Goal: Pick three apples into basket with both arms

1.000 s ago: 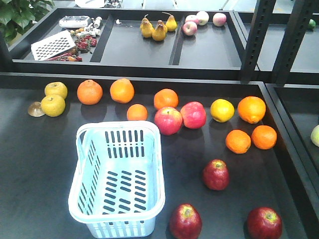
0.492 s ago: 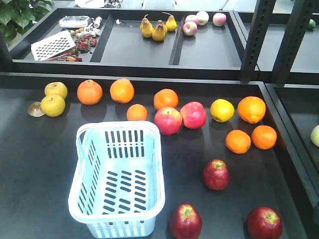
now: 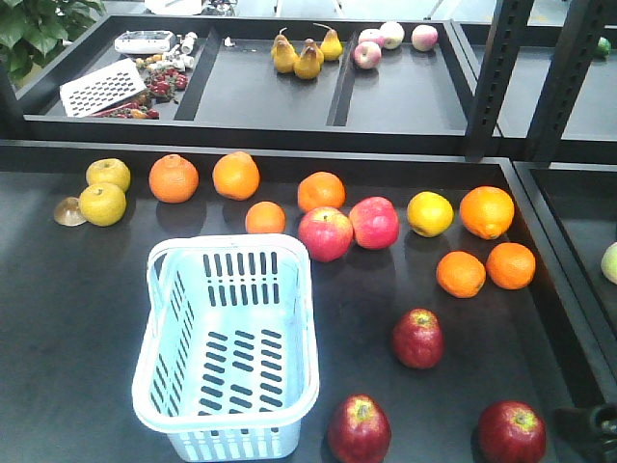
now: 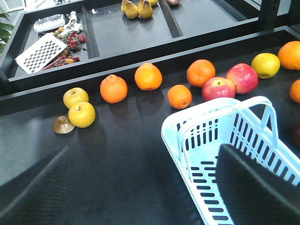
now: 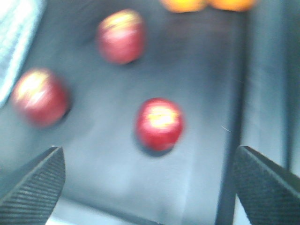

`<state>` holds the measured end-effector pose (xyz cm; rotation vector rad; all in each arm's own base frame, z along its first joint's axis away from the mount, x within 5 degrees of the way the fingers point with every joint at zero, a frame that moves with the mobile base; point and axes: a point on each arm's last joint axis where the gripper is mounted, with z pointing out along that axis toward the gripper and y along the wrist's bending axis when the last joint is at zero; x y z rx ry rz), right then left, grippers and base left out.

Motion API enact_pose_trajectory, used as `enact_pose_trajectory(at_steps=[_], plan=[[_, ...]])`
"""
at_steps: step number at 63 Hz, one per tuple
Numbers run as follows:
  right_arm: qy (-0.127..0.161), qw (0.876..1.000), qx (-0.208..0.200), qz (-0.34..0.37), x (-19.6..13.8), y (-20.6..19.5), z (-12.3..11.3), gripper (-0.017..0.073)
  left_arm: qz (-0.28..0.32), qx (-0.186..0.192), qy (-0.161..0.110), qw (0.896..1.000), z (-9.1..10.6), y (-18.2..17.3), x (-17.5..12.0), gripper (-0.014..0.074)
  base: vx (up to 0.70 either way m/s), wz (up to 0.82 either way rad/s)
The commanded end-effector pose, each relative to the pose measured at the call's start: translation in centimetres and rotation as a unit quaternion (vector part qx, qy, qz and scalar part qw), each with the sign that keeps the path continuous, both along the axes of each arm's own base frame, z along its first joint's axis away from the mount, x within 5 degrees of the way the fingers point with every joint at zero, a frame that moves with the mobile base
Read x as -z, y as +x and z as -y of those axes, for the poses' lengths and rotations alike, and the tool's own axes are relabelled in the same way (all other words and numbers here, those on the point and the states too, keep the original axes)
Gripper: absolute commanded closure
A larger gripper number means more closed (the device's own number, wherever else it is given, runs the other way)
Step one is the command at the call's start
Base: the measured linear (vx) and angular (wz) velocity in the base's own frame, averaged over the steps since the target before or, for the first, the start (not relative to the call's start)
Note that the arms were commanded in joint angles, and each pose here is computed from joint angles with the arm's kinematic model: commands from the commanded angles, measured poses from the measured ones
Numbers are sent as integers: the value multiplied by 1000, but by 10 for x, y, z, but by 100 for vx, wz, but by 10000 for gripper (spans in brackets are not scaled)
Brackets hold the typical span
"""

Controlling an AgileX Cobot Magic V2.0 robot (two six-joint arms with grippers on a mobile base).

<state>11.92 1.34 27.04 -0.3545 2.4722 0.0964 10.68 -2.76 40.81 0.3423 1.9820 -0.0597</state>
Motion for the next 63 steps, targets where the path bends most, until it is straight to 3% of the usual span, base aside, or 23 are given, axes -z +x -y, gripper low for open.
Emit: enact_pose_trajectory(at_steps=[1,8,16,36,63], plan=[[23,998,-59,15,-13,16,-9,-129,42,1,-17,999,0,0,-14,4,0,0],[63,990,-123,-4,-12,35,-21,-125,42,1,-17,999,0,0,-14,4,0,0],[78,982,-173,-23,-3,53,-29,-124,42,1,-17,999,0,0,-14,4,0,0],[-17,954,-296,-44,42,85,-75,-124,42,1,-17,999,0,0,-14,4,0,0],[-51,935,-343,-71,96,122,-131,-121,42,1,-17,999,0,0,-14,4,0,0]])
